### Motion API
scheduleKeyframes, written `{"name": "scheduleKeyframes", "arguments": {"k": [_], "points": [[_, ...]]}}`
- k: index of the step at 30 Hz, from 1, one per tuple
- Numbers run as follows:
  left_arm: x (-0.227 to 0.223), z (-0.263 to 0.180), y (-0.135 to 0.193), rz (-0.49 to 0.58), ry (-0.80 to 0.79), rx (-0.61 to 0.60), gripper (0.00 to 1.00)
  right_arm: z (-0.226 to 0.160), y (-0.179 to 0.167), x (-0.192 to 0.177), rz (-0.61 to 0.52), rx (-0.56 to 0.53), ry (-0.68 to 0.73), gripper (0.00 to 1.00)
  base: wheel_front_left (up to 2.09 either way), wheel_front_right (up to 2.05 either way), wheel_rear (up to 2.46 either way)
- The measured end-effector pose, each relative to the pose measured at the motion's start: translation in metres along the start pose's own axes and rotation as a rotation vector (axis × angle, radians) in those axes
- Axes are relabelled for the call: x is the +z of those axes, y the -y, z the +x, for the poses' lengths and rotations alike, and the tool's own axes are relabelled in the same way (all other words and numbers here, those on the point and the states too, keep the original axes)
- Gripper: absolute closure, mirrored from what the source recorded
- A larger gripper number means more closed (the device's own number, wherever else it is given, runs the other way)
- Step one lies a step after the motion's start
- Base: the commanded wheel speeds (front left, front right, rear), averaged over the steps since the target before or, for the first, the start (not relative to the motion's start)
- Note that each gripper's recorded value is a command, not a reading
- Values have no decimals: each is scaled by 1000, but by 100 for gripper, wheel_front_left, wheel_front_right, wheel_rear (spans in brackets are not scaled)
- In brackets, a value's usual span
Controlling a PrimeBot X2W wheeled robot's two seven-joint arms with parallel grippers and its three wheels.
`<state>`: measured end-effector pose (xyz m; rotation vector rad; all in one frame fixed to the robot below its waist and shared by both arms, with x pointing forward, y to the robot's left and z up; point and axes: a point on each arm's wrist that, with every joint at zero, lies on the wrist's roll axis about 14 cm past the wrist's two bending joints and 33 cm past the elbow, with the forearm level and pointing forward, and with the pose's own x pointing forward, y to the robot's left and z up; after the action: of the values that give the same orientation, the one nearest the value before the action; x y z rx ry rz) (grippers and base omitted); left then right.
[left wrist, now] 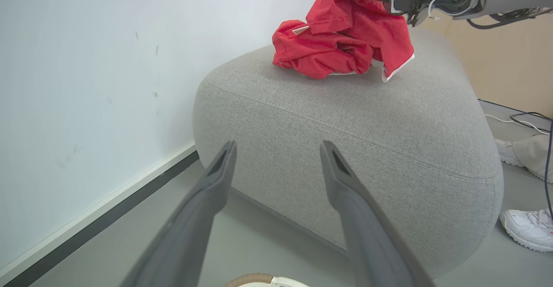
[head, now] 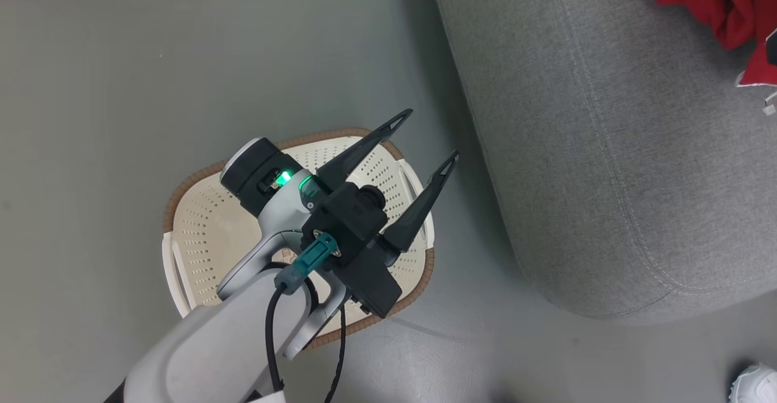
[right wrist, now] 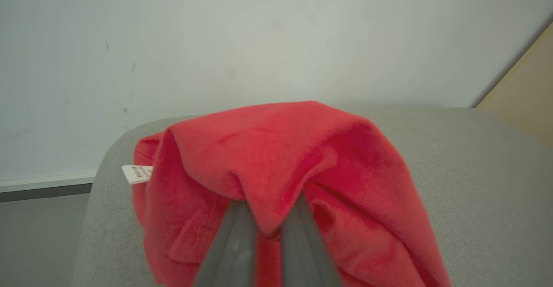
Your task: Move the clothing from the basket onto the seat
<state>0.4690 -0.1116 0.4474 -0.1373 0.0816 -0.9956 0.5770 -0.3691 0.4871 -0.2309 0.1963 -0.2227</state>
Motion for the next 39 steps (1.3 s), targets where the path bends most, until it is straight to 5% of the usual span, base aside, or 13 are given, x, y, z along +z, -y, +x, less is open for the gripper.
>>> {"name": "scheduleKeyframes", "arguments": {"k": [2,4,5,15,27,39], "points": [[0,0,0,5,-2,-1,0,-3,3,-2,-9,-4,-4,100,0,0,0],[1,0,1,9,-3,-2,0,-6,4,-4,-13,-2,-8,58,0,0,0],[2,1,2,11,-2,-5,0,-8,4,-5,-16,-1,-11,0,0,0,0],[8,-4,18,-8,3,-4,0,-53,1,-33,-17,37,-69,0,0,0,0],[34,-12,42,-47,47,14,0,-100,7,-24,-8,51,-33,0,0,0,0],[54,-45,31,-68,88,187,0,-142,-23,3,38,142,85,0,0,0,0]]}}
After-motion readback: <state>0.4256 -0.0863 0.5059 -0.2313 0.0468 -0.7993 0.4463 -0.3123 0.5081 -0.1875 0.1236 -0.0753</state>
